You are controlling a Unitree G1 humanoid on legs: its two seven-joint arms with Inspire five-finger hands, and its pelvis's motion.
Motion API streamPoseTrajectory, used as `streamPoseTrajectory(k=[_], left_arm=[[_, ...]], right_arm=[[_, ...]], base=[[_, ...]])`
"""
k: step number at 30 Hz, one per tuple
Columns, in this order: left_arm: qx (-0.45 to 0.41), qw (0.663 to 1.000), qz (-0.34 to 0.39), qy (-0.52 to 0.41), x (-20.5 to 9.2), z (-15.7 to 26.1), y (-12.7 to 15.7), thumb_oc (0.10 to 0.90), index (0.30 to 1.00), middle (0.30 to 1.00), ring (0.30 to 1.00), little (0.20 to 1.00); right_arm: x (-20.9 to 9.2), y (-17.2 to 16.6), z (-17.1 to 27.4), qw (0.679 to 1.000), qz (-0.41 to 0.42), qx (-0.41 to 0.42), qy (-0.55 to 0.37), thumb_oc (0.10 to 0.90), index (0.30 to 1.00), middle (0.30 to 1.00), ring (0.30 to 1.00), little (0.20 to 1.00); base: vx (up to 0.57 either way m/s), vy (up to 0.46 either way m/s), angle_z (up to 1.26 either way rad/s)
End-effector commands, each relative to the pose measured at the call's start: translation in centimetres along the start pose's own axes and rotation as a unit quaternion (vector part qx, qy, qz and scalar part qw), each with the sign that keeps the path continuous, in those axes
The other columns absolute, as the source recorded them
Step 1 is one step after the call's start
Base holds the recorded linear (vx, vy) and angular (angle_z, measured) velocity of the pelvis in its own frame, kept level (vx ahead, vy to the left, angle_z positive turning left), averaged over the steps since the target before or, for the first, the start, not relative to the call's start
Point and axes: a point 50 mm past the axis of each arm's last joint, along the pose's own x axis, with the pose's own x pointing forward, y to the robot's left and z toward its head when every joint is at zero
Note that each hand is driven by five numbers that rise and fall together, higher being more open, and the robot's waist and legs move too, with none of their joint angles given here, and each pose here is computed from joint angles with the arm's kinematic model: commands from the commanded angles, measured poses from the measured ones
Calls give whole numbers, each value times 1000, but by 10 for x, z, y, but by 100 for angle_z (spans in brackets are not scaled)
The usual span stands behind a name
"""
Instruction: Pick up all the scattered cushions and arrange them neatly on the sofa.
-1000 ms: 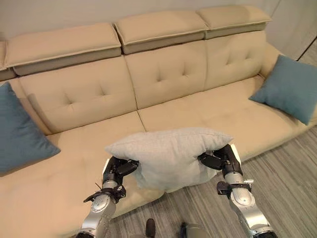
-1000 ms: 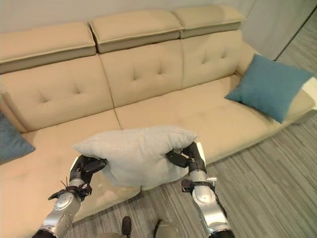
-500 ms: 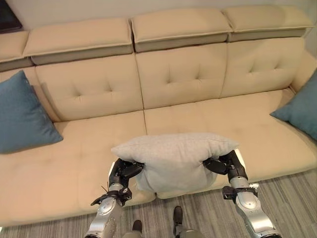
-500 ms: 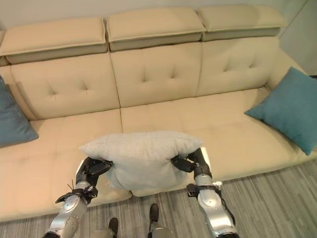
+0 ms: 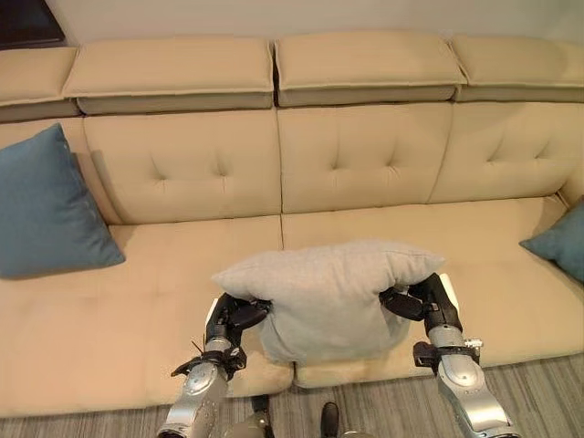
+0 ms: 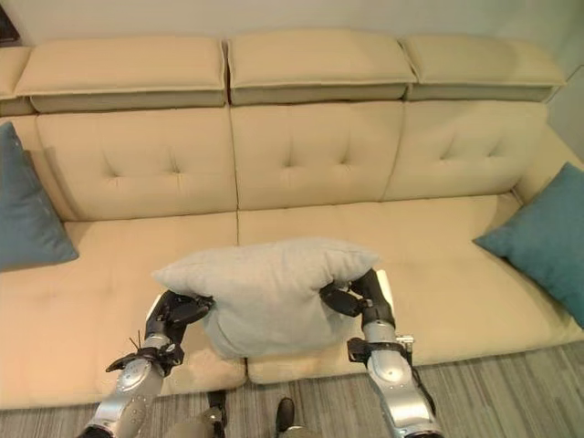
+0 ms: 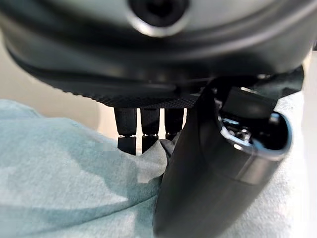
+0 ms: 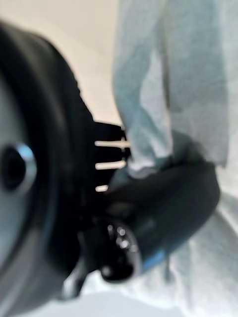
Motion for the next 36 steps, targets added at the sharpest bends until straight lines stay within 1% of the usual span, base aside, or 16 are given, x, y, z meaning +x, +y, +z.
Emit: streamPoseTrajectory(k=[1,5,15,19,22,25,28,30,31,33,35,36], left_arm=[[12,969,-201,-145,7,56,-78,400,300,300,300,300],[19,968,-197,-152,6,58,-74,400,300,300,300,300],[21,971,-184,-151,6,56,-67,400,300,300,300,300],[20,966,-190,-173,6,65,-73,400,300,300,300,300],[17,955,-198,-220,8,87,-85,400,300,300,300,300],[13,949,-200,-242,9,97,-90,400,300,300,300,300],[12,934,-198,-296,12,123,-106,400,300,300,300,300],[15,931,-198,-308,13,129,-109,400,300,300,300,300],[30,920,-190,-342,16,145,-115,400,300,300,300,300],[36,913,-188,-361,17,155,-120,400,300,300,300,300],[39,895,-182,-405,20,180,-133,400,300,300,300,300],[41,890,-180,-417,21,187,-137,400,300,300,300,300]], right_arm=[[11,46,84,972,92,66,-208,400,300,300,300,300],[9,49,82,971,94,71,-206,400,300,300,300,300],[9,46,77,974,89,65,-197,400,300,300,300,300],[8,41,79,974,80,56,-205,400,300,300,300,300],[12,37,88,971,61,50,-224,400,300,300,300,300],[14,35,92,969,50,47,-235,400,300,300,300,300],[25,34,114,960,26,43,-277,400,300,300,300,300],[29,35,121,956,22,43,-289,400,300,300,300,300],[35,36,138,947,11,47,-318,400,300,300,300,300],[39,37,148,941,8,50,-335,400,300,300,300,300],[48,41,177,925,2,60,-376,400,300,300,300,300],[51,43,184,921,1,65,-383,400,300,300,300,300]], base=[[64,132,-22],[91,61,-4],[80,-62,20],[28,-96,0],[-66,-72,16],[-51,-33,11],[-95,-30,9],[-94,-12,6],[-111,-7,2],[-95,-3,0],[-112,1,1],[-84,4,1]])
